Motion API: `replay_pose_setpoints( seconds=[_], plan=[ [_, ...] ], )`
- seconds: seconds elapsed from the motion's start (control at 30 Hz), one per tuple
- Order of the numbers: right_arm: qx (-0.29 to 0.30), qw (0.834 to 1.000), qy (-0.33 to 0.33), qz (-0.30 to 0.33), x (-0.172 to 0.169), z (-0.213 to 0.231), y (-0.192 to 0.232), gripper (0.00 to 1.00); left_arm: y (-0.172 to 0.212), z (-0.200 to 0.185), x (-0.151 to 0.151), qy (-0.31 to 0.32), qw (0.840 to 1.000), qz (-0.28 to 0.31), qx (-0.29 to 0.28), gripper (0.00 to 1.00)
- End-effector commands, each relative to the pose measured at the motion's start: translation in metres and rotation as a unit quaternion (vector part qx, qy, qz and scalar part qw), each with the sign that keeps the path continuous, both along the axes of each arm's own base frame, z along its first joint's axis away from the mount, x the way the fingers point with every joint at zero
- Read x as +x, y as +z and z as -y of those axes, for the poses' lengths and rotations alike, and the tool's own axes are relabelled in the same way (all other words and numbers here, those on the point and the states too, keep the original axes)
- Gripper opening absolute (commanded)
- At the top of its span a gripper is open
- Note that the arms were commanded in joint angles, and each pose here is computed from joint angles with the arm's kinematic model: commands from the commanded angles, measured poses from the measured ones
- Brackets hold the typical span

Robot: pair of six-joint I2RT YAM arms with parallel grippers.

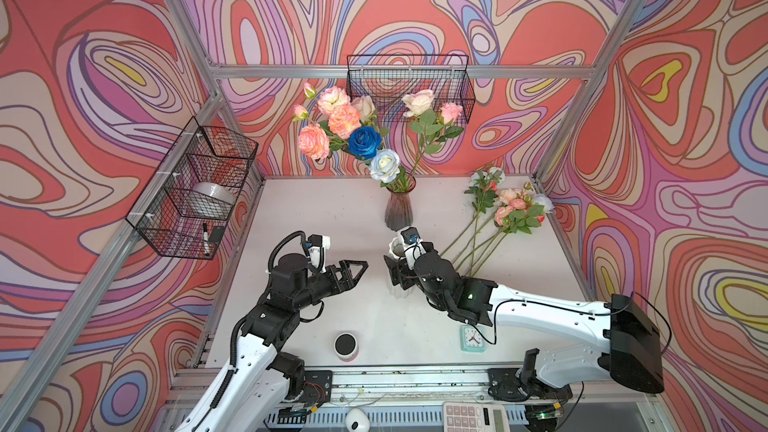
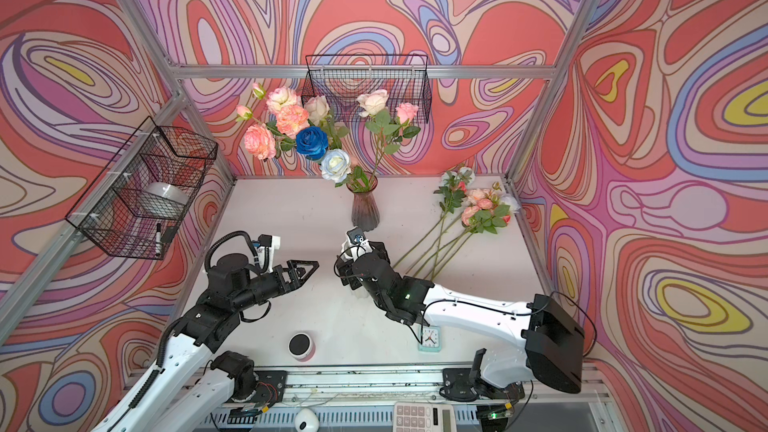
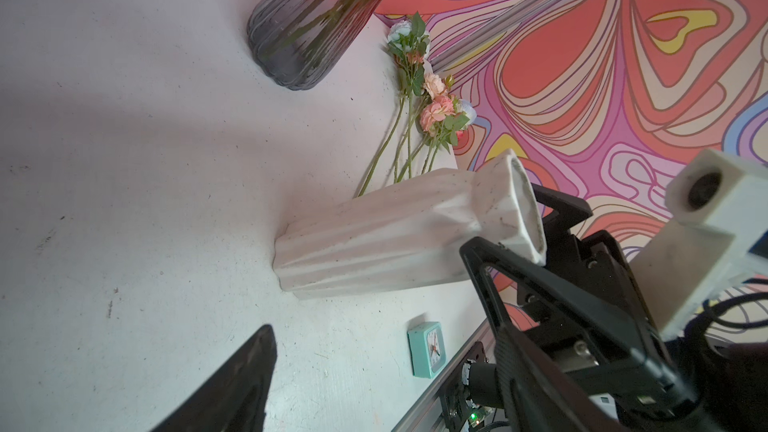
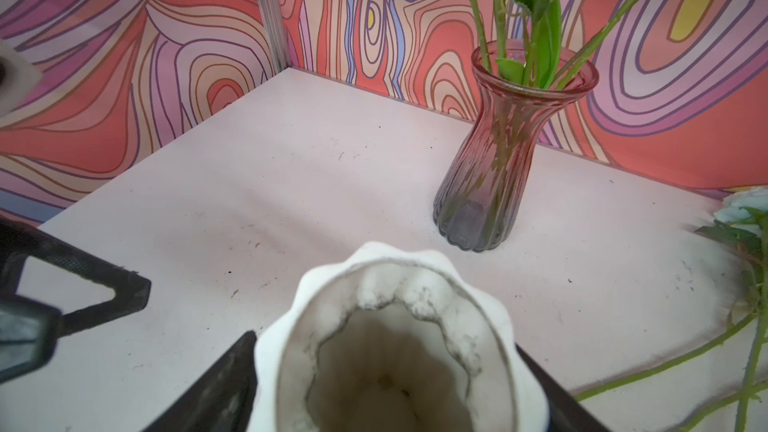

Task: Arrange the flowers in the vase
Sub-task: 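Set the white vase upright on the table and open the right gripper, then move the right gripper to the loose rose pile and lower onto a stem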

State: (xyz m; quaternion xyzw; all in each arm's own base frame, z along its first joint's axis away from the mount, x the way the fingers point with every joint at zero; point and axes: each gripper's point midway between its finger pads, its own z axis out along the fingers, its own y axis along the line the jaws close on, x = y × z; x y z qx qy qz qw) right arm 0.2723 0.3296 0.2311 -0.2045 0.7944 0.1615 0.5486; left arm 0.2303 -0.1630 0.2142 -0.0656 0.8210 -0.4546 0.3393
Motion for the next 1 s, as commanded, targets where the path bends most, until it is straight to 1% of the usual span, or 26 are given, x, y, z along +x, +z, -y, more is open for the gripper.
replay_pose_setpoints(
  seconds=[0.0,0.07,0.1,0.17,0.27,0.33,0.4,0.43,0.5,0.57,0.63,0.67,0.77,0.87,0.93,0.97],
  plan=[
    [0.036,0.999,0.005,-0.005,-0.007,0.004,0.025,0.93,0.001,0.002,0.001,-0.002,1.0,0.005,-0.007,0.85],
    [0.04,0.999,0.016,-0.018,-0.014,0.007,0.03,0.94,0.002,0.001,0.002,0.002,1.0,0.006,-0.005,0.85],
    [0.044,0.999,0.021,-0.022,-0.018,0.009,0.033,0.98,0.002,0.001,0.003,0.004,1.0,0.006,-0.004,0.85],
    [0.054,0.998,0.026,-0.025,-0.025,0.016,0.042,0.98,0.004,0.001,0.004,0.006,1.0,0.01,-0.005,0.85],
    [0.077,0.997,0.025,-0.008,-0.031,0.03,0.065,0.98,0.005,0.001,0.006,0.007,1.0,0.013,-0.006,0.85],
    [0.09,0.996,0.012,0.007,-0.03,0.039,0.08,0.98,0.007,0.001,0.006,0.007,1.0,0.015,-0.007,0.85],
    [0.08,0.996,-0.045,0.002,-0.014,0.06,0.084,0.97,0.009,0.001,0.006,0.008,1.0,0.018,-0.006,0.85],
    [0.08,0.994,-0.071,-0.017,0.0,0.071,0.08,0.93,0.01,0.0,0.007,0.011,1.0,0.019,-0.006,0.85],
    [0.104,0.987,-0.107,-0.06,0.029,0.096,0.065,0.83,0.01,-0.001,0.006,0.013,1.0,0.02,-0.005,0.85],
    [0.113,0.972,-0.171,-0.112,0.063,0.137,0.036,0.75,0.008,-0.002,0.005,0.014,1.0,0.018,-0.005,0.84],
    [0.107,0.957,-0.222,-0.156,0.088,0.17,0.005,0.72,0.008,-0.001,0.004,0.012,1.0,0.016,-0.007,0.85],
    [0.106,0.944,-0.254,-0.182,0.101,0.192,-0.015,0.7,0.007,-0.001,0.003,0.012,1.0,0.014,-0.008,0.84],
    [0.081,0.913,-0.322,-0.235,0.125,0.234,-0.064,0.65,0.005,0.0,0.002,0.009,1.0,0.01,-0.011,0.84],
    [0.048,0.891,-0.367,-0.264,0.141,0.261,-0.102,0.59,0.005,0.0,0.001,0.007,1.0,0.01,-0.014,0.85],
    [0.032,0.881,-0.379,-0.282,0.152,0.271,-0.123,0.55,0.006,0.001,0.001,0.005,1.0,0.011,-0.016,0.84],
    [0.025,0.879,-0.382,-0.285,0.157,0.273,-0.13,0.53,0.007,0.001,0.001,0.005,1.0,0.011,-0.016,0.84]
  ],
)
